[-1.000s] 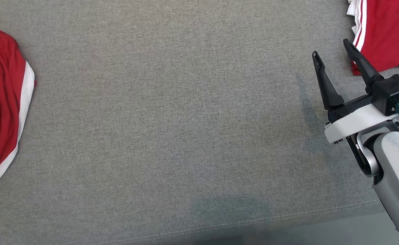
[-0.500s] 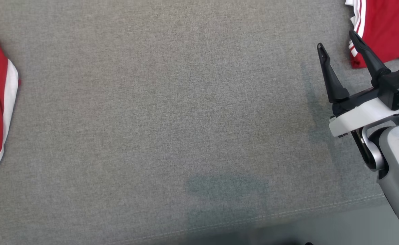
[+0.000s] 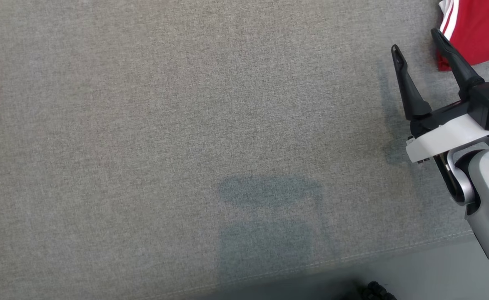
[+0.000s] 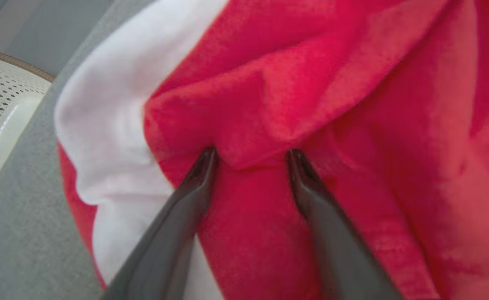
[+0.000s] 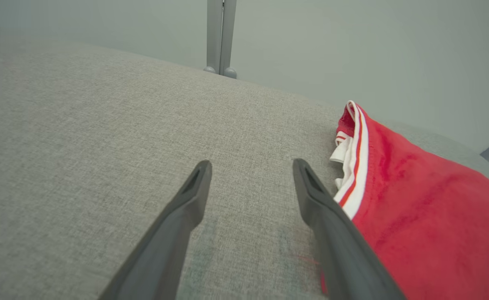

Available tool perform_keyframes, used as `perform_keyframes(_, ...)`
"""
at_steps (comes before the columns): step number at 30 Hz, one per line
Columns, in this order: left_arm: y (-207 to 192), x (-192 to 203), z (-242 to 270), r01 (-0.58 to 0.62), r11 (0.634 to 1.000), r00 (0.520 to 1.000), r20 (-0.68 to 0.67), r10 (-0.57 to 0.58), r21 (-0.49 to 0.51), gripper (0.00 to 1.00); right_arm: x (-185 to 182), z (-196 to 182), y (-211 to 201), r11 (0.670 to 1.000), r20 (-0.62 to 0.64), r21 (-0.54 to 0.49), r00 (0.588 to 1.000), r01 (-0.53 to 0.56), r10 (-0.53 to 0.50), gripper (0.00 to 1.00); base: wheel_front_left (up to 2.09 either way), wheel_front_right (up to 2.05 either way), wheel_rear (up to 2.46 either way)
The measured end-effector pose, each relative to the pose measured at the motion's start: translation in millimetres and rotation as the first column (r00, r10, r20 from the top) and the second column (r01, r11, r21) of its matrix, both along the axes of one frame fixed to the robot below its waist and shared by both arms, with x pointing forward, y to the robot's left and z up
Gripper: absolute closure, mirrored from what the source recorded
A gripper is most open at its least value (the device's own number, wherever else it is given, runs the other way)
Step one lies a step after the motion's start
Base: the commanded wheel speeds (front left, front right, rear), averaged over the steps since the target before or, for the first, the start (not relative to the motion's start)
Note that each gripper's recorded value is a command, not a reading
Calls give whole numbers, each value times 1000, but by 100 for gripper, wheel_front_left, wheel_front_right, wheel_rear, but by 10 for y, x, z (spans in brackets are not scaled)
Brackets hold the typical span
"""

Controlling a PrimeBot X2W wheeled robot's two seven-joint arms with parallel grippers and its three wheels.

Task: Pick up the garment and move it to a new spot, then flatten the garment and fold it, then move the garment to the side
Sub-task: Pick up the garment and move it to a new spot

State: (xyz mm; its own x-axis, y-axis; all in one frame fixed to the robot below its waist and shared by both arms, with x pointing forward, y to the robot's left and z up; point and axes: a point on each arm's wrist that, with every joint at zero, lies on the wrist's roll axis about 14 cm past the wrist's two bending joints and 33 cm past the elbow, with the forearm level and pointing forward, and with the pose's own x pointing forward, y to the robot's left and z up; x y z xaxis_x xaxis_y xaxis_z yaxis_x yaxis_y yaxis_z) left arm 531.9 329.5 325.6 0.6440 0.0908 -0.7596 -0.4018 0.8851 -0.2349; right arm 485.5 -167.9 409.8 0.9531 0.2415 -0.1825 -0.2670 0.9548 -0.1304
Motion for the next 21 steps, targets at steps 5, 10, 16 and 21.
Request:
perform_keyframes(5,-175,20,-41,32,999,999,5,-32,-32,100,1,6,-71,1000,0,-13,1000,17,-17,0,0,0,0)
perform_keyframes(10,-407,42,56,90,993,994,62,-85,-78,100,-10,71,-50,1000,18,-11,1000,13,-13,0,0,0,0)
perform_keyframes(16,-1115,281,553,299,942,933,251,-256,-153,100,-32,194,24,1000,48,1,999,-1,1,0,0,0,0)
perform_keyframes(21,-1315,256,904,389,915,884,322,-339,-103,100,-88,315,257,998,70,53,997,-40,36,0,0,0,0)
